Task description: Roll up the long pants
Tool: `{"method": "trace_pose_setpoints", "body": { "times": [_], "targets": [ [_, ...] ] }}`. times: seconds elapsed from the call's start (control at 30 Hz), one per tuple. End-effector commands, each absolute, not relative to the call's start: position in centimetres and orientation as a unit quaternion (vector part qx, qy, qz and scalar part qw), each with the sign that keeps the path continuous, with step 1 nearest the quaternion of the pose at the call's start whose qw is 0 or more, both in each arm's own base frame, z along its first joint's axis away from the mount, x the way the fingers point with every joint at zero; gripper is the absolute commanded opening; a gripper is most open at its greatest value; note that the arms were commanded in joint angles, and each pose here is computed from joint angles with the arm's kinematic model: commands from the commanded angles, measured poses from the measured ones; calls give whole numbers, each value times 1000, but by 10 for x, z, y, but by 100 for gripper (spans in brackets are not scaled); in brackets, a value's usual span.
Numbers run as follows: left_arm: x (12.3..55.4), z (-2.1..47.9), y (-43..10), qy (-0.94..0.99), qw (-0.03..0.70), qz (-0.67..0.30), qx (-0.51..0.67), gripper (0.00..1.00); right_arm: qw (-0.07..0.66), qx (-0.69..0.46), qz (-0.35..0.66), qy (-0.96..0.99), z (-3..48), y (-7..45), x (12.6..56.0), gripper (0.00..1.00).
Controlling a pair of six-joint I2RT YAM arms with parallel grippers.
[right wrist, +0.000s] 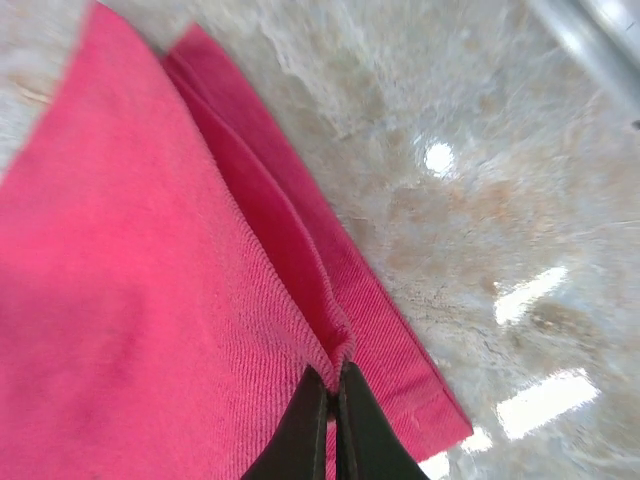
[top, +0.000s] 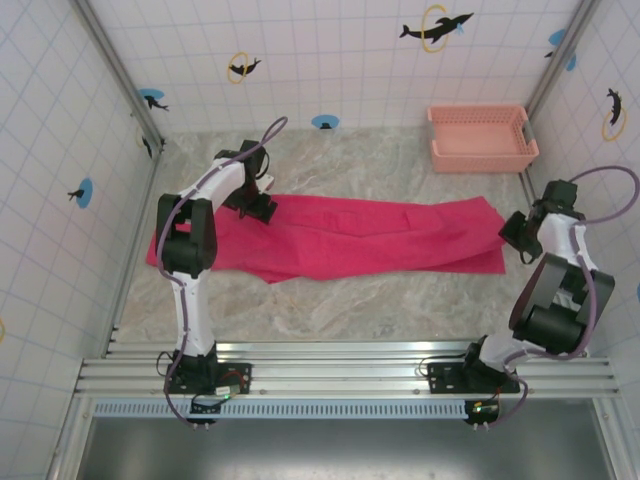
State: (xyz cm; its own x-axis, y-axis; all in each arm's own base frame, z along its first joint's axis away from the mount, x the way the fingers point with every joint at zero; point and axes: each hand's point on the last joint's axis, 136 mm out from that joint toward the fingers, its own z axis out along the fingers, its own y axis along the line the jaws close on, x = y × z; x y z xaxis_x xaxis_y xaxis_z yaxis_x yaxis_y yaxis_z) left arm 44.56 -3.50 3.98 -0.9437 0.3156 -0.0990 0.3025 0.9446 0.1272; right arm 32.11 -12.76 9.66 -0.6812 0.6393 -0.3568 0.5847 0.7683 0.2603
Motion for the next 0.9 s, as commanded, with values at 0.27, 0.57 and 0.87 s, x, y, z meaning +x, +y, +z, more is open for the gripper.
{"method": "trace_pose_setpoints", "body": {
  "times": [0.27, 0.57, 0.87],
  "targets": [
    [443, 42, -43, 983, 60, 40, 169, 97, 189, 354, 44, 915, 99, -119, 270, 0],
    [448, 53, -32, 977, 70, 76, 187, 98, 207, 316, -38, 925, 103, -113, 257, 53],
    [464, 61, -38, 970, 86, 69, 216, 97, 260, 135, 33, 956, 131, -21, 347, 54]
  ]
}}
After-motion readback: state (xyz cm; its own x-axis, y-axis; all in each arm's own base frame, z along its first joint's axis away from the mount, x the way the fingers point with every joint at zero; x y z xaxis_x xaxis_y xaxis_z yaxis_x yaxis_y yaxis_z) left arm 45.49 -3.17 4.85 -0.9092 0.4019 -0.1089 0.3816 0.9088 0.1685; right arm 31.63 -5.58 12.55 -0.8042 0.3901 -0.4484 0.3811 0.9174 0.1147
